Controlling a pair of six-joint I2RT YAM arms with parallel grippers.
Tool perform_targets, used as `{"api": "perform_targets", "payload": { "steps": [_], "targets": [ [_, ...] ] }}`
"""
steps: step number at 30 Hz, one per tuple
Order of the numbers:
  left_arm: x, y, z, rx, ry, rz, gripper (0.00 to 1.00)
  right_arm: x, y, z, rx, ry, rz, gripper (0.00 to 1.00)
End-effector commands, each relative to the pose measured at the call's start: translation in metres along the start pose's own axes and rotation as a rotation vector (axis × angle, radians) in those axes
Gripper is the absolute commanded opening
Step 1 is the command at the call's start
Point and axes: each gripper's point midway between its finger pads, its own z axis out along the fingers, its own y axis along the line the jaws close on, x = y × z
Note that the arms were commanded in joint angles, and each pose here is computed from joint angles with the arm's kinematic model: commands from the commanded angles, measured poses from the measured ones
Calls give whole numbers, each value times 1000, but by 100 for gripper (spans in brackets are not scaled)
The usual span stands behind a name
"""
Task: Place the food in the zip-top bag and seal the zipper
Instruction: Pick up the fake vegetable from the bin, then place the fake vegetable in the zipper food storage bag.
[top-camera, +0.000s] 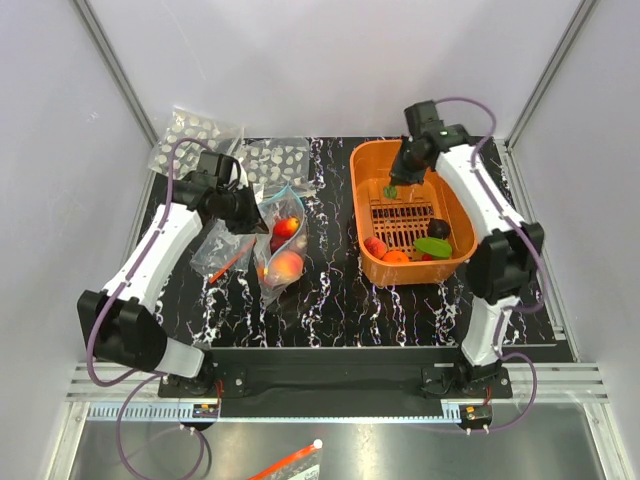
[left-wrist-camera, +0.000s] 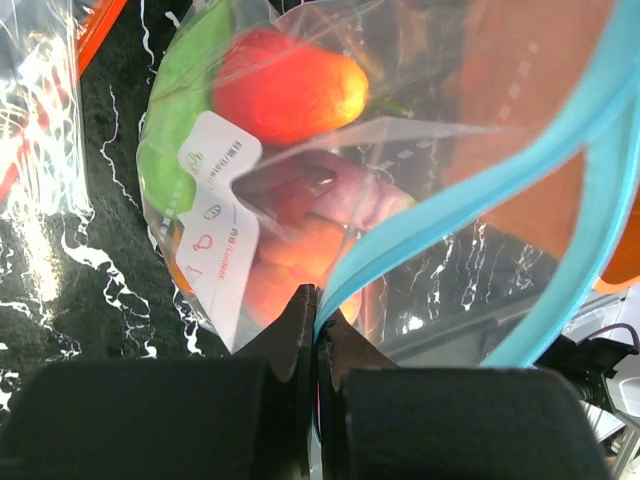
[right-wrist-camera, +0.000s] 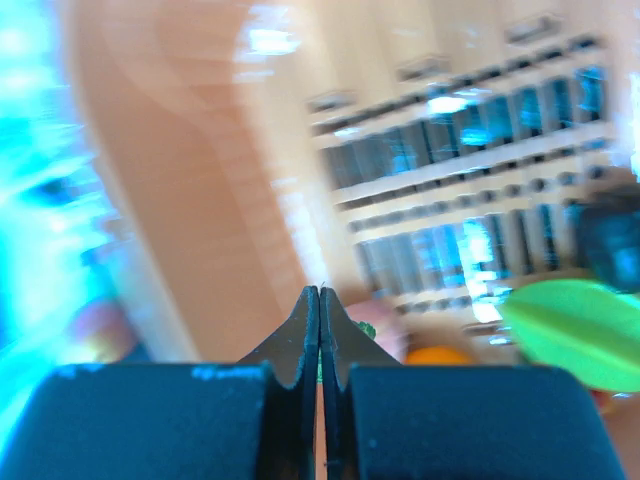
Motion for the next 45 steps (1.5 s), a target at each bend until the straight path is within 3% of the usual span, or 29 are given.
{"api": "perform_targets", "payload": {
  "steps": [1,7,9,20,26,45],
  "targets": [
    [-11,-11,-29,20,-90,35,0,-14,57,-104,-365,-52,14,0],
    [-4,-16,-48,42,-123,37,0,-1,108,-243,-860,-113,21,0],
    [-2,-16,-49,48,-123,33,0,5,111,-279,-950,-125,28,0],
    [1,-24,-46,48,-99,48,0,32,122,-379,-1178,-139,80,0],
    [5,-32,-44,109,-94,50,0,47,121,-388,-1169,-132,102,0],
    [-20,-79,-45,268,-121,46,0,76,133,-322,-1127,-7,72,0]
  ]
}}
